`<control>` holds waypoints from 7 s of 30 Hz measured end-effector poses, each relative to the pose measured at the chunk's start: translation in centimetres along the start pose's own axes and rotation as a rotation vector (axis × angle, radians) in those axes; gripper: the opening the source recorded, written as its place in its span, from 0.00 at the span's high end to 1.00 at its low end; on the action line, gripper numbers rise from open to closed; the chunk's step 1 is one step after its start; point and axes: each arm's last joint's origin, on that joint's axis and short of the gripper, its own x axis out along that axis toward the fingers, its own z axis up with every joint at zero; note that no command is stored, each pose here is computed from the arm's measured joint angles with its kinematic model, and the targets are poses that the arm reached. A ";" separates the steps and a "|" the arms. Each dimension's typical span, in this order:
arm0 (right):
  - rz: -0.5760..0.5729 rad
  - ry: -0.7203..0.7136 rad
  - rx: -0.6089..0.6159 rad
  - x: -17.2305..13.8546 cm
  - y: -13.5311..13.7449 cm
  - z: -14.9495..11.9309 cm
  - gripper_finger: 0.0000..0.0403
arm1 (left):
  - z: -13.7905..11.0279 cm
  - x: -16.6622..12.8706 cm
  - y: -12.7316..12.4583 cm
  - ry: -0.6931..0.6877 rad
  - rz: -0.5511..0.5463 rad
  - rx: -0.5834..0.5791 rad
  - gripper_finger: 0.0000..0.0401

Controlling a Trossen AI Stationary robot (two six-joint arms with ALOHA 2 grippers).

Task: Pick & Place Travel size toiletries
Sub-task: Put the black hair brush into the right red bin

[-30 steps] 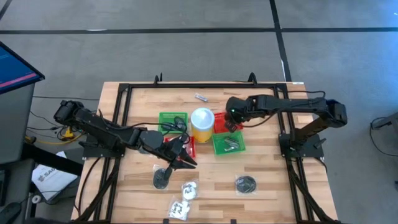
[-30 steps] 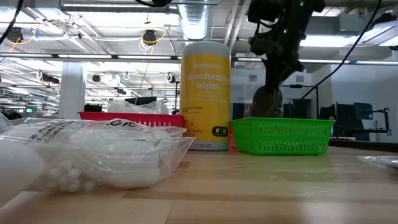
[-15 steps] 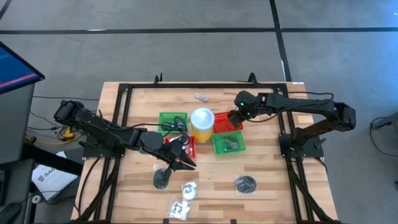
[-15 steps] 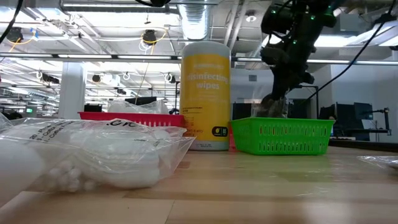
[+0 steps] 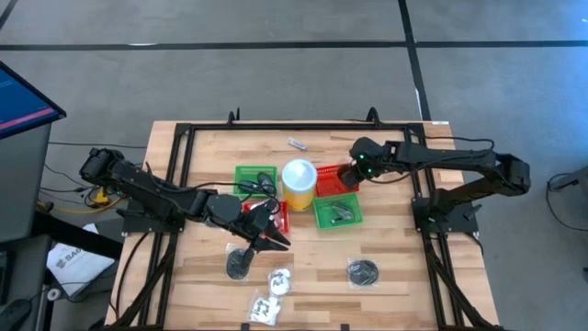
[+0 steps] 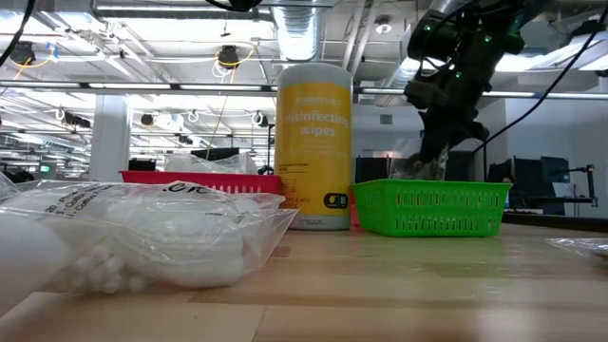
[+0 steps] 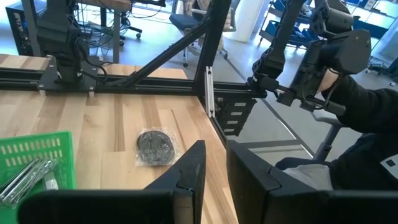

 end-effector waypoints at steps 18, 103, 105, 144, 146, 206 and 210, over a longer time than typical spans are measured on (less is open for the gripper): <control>0.002 0.000 -0.037 0.0 0.2 -0.1 0.85 | 0.0 0.0 0.0 0.000 0.000 0.000 0.86; 0.595 -0.151 -0.610 -5.3 14.6 -10.6 0.84 | -11.5 0.6 -3.3 0.244 -0.004 -0.190 0.86; 0.599 -0.151 -0.614 -5.3 14.7 -10.7 0.84 | -12.4 0.9 -3.5 0.283 -0.001 -0.211 0.86; 0.660 -0.174 -0.629 -6.1 15.4 -11.4 0.84 | -16.5 -6.6 -7.2 0.745 0.472 -0.850 0.84; 0.660 -0.174 -0.628 -6.1 15.4 -11.4 0.84 | -17.1 -6.8 -6.9 0.751 0.503 -0.876 0.82; 0.659 -0.175 -0.627 -6.1 15.4 -11.4 0.84 | -17.1 -4.8 -7.7 0.651 0.395 -0.711 1.00; 0.659 -0.175 -0.627 -6.1 15.4 -11.4 0.84 | -16.0 -4.3 -8.2 0.611 0.361 -0.650 1.00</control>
